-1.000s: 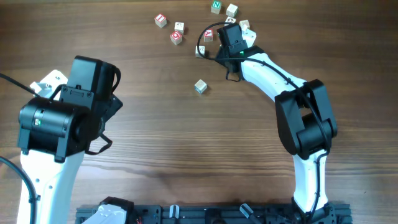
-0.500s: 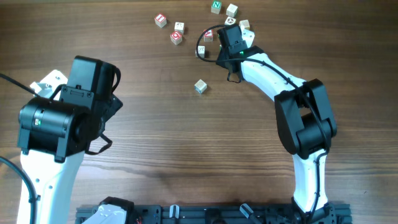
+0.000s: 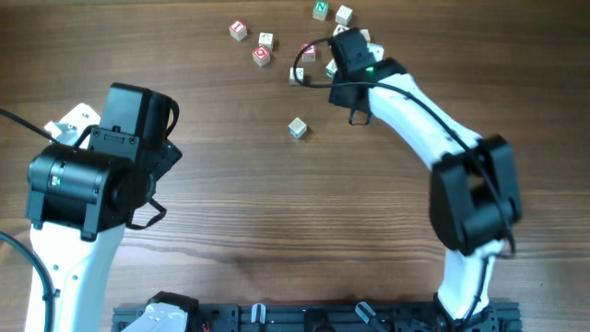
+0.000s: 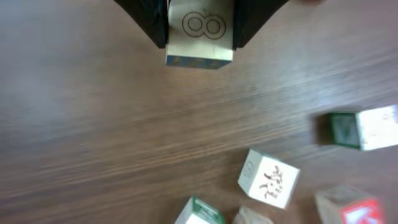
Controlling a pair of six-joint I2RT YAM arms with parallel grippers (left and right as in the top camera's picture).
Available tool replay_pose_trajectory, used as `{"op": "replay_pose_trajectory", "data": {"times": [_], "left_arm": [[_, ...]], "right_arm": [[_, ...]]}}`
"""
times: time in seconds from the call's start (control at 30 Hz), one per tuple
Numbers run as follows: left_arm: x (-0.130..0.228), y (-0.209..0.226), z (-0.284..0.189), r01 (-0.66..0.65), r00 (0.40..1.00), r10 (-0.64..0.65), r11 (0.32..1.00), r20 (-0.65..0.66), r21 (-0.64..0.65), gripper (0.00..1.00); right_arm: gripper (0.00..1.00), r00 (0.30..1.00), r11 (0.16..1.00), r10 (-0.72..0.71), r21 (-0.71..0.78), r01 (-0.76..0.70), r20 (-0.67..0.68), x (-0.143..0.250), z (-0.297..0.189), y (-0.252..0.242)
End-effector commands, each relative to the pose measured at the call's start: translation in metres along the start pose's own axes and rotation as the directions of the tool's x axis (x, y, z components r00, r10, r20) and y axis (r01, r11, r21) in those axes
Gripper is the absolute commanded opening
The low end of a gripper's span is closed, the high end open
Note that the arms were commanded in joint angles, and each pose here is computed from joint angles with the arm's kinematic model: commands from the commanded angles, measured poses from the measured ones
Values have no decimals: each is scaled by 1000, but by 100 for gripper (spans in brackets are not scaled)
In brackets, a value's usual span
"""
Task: Form a circle
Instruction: 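Carry the block down-left beside the placed pretzel block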
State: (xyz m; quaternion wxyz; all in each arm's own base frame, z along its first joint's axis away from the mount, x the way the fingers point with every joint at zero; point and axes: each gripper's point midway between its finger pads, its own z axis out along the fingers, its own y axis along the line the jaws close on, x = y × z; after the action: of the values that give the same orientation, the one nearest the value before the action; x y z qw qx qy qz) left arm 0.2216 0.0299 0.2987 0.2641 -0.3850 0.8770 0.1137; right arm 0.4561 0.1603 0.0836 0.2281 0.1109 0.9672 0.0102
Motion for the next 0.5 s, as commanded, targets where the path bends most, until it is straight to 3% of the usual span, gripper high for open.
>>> {"op": "replay_pose_trajectory", "data": {"times": [0.0, 0.23, 0.37, 0.47], "left_arm": [[-2, 3, -1, 9, 1000, -9, 1000, 6, 0, 100], [-2, 3, -1, 9, 1000, -9, 1000, 7, 0, 100], [-2, 3, -1, 9, 1000, -9, 1000, 6, 0, 100], [-2, 3, -1, 9, 1000, -9, 1000, 6, 0, 100]], "right_arm": [[25, 999, 997, -48, -61, 47, -2, -3, -45, 2], [19, 964, 993, -104, -76, 87, -245, 55, -54, -8], [21, 956, 991, -122, -79, 105, -268, 70, -50, -2], [27, 961, 992, -109, -97, 87, -254, 92, -30, 13]]}}
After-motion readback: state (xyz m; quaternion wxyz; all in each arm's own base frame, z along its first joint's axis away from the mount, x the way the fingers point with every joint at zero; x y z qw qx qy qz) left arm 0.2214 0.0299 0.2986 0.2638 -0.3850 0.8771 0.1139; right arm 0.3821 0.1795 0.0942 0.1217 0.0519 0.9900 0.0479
